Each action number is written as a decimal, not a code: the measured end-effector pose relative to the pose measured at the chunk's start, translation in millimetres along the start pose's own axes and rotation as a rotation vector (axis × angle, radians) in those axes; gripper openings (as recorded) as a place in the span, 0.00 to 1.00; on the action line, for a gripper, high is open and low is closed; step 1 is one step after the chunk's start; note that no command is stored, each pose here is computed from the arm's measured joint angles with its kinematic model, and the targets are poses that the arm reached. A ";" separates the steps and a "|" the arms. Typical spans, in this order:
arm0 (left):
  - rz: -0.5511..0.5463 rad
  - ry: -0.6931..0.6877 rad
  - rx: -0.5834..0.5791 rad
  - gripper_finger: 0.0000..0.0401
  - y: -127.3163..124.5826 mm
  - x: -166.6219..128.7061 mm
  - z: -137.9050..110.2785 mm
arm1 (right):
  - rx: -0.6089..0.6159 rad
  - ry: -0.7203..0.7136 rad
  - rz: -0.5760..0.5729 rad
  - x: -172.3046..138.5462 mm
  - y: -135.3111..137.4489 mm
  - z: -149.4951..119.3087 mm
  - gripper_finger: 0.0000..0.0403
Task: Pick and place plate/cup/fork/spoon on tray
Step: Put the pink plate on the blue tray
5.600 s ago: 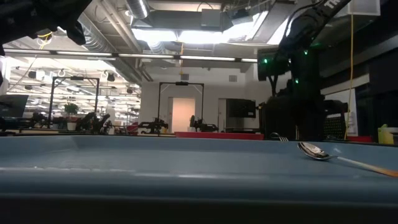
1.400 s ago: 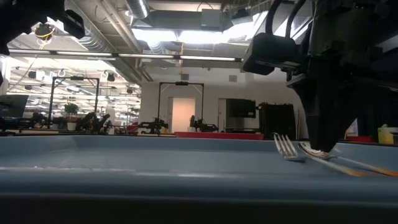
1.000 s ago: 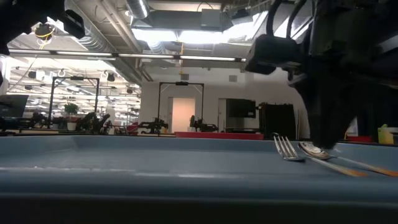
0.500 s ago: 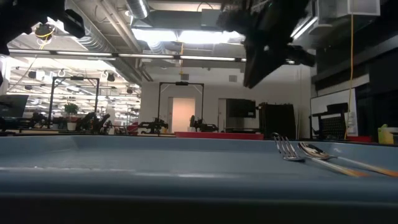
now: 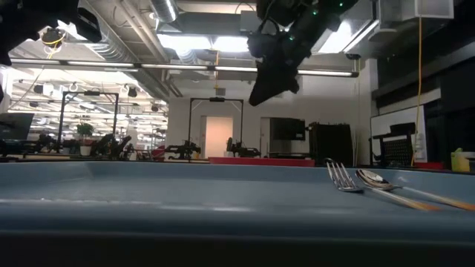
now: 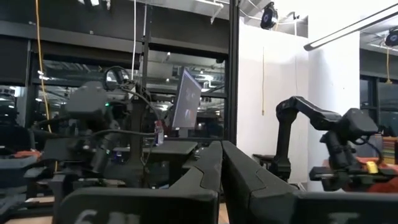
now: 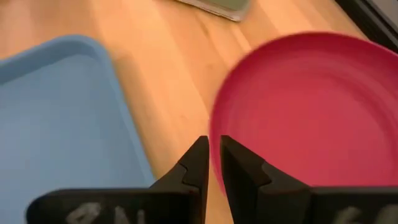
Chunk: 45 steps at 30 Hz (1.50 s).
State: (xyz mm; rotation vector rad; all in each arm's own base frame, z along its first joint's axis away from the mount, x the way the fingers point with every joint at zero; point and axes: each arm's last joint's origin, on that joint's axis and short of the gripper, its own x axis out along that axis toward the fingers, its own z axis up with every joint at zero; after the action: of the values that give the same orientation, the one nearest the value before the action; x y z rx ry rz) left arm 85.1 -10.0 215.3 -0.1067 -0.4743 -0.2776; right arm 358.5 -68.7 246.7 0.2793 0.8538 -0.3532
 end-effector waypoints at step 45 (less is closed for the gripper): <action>-0.037 0.011 -0.029 0.00 -1.0 0.0 -0.7 | -0.131 0.298 0.097 71.7 -20.7 -34.0 0.23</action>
State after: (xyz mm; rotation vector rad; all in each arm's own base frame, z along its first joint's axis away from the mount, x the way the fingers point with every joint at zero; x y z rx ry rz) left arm 85.1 -11.1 214.7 -0.1248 -0.4614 -0.3208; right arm 370.2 -88.4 167.9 0.2535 1.1469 -0.1654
